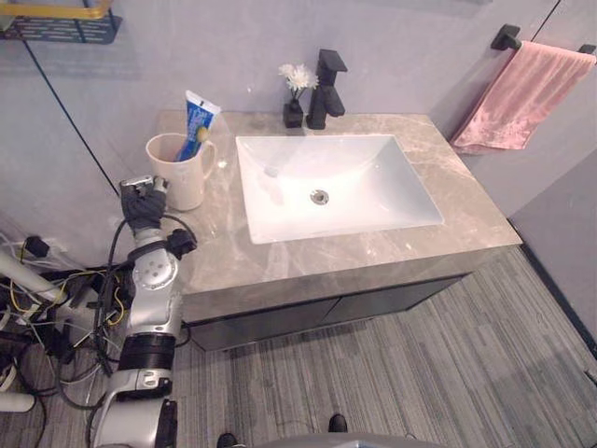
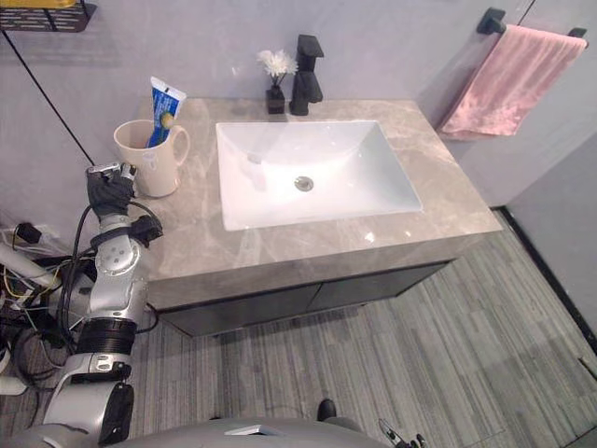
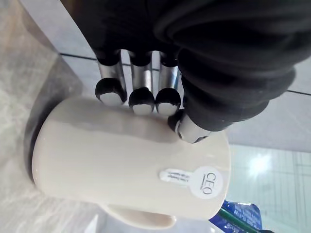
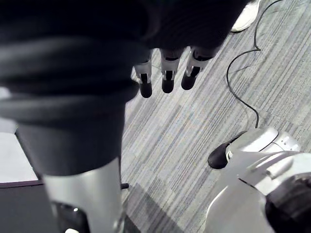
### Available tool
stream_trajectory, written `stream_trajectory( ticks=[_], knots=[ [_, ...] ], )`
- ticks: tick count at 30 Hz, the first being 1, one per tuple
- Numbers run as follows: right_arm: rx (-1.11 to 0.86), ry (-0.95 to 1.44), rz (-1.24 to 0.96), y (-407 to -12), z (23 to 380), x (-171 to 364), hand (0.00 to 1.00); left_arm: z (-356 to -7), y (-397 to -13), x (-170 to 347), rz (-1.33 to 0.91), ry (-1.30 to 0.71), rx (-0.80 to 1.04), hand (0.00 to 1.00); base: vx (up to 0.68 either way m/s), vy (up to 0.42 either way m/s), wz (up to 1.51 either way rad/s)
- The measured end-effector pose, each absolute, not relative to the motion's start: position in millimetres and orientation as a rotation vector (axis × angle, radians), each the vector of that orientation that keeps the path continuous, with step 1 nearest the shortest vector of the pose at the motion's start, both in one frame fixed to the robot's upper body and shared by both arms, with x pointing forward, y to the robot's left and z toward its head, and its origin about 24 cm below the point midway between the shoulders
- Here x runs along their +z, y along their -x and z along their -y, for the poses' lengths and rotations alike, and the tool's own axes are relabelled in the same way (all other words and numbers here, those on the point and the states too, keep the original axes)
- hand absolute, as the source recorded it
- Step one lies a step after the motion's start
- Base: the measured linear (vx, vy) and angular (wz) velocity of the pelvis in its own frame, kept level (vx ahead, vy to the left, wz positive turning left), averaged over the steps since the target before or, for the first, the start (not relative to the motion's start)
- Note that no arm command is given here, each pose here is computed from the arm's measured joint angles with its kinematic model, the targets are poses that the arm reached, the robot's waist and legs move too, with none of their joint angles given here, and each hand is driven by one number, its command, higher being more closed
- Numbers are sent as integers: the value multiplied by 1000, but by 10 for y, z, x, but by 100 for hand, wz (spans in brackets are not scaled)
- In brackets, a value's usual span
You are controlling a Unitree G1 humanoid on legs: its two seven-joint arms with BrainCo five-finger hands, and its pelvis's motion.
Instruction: Organize washtable
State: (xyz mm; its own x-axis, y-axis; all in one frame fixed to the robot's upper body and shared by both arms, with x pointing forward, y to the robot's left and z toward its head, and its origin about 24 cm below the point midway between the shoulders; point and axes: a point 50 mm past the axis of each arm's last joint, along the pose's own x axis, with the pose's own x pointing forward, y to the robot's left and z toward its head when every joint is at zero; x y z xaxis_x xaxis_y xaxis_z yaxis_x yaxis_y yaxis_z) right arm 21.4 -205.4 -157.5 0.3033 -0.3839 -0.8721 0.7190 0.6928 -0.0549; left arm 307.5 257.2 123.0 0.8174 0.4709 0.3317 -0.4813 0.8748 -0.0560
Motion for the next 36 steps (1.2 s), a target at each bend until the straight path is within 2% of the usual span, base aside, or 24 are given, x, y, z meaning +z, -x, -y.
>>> stream_trajectory(
  ticks=[11, 36],
  knots=[
    [-754, -379, -1022, -216, 2055, -1574, 0, -2406, -3117, 1156, 314, -62, 432, 100, -34, -8, -4],
    [-756, -378, -1027, -197, 2056, -1575, 0, -2590, -3109, 970, 221, -64, 504, 100, -5, -5, -3]
  ],
)
